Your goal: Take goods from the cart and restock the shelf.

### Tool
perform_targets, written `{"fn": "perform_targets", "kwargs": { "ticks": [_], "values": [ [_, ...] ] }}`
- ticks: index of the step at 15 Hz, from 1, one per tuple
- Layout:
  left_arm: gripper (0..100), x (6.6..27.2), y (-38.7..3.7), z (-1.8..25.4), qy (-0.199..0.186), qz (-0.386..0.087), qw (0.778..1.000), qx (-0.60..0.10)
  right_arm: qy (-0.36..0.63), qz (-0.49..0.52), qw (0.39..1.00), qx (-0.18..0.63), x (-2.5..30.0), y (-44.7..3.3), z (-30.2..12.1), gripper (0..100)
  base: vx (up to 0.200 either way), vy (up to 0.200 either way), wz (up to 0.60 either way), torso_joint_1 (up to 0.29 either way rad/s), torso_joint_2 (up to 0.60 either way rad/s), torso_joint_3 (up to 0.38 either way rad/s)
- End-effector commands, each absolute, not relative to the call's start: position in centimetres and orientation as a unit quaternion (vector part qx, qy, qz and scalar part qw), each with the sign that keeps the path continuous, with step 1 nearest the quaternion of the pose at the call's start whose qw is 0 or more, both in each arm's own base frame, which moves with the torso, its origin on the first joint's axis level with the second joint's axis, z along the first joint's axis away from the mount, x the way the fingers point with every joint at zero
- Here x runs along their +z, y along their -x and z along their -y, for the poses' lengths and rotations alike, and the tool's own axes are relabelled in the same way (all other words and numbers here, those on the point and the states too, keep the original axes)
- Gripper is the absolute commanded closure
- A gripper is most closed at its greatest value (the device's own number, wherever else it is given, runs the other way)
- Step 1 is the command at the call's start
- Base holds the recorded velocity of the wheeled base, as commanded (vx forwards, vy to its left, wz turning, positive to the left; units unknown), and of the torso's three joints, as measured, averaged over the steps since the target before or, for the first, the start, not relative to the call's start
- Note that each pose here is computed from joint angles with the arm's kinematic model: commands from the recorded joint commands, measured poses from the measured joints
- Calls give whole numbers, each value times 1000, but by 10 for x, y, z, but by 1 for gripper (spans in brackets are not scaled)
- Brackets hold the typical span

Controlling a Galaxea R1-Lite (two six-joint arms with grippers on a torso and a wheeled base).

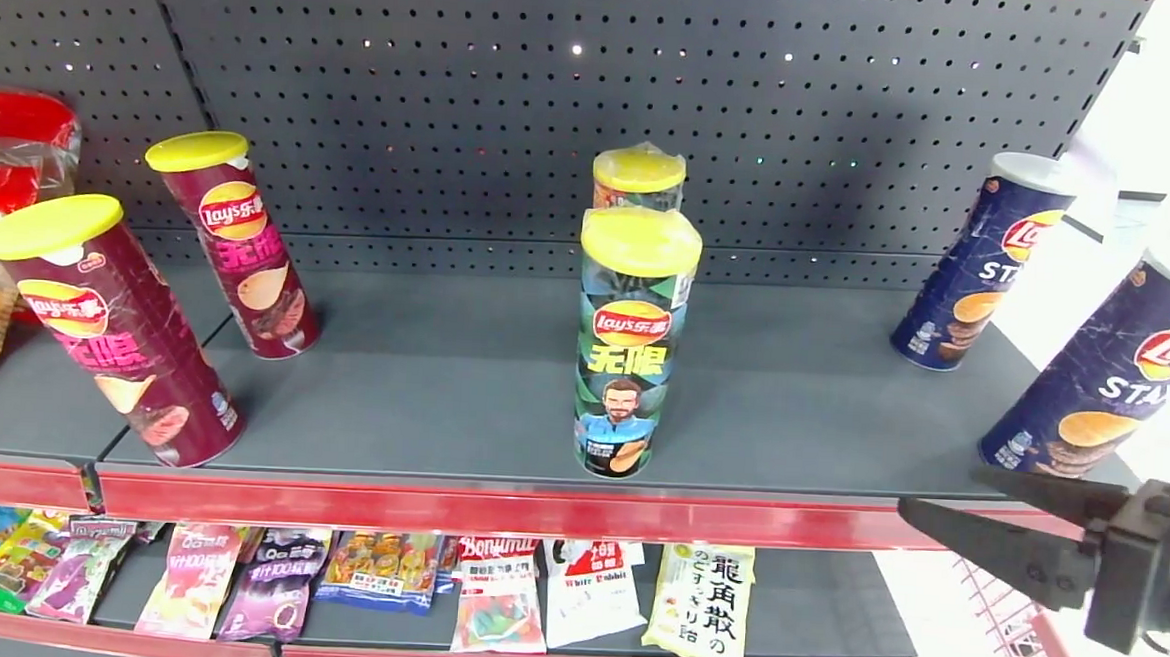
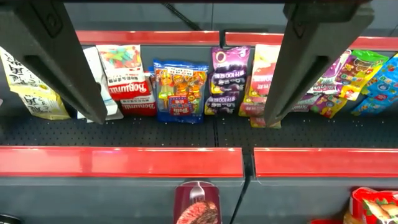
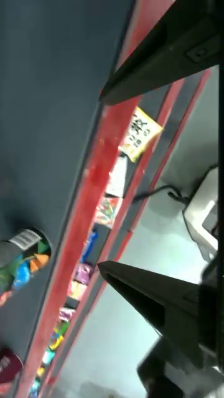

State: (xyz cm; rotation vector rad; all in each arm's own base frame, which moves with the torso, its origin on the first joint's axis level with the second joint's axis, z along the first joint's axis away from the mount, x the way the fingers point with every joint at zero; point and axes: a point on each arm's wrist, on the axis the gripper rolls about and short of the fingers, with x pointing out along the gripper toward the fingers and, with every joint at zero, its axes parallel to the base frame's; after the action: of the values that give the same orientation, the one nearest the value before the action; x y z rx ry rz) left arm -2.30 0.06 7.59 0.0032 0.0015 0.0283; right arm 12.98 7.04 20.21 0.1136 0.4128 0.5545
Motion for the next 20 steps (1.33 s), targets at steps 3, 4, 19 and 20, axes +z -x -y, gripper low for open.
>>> {"fn": "perform_targets", "kwargs": {
  "ticks": [3,4,19,20],
  "values": [
    [0,76,23,-1,-2,-1,1000,15,30,-222,938,264,180,-160,-110,0,0,0,0,0,0,0],
    [0,76,23,-1,-2,-1,1000,15,37,-214,939,266,179,-163,-112,0,0,0,0,0,0,0],
    [0,76,23,-1,-2,-1,1000,15,102,-192,941,260,160,-234,-159,0,0,0,0,0,0,0],
    [0,76,23,-1,-2,-1,1000,15,103,-192,941,258,159,-236,-161,0,0,0,0,0,0,0]
  ]
}}
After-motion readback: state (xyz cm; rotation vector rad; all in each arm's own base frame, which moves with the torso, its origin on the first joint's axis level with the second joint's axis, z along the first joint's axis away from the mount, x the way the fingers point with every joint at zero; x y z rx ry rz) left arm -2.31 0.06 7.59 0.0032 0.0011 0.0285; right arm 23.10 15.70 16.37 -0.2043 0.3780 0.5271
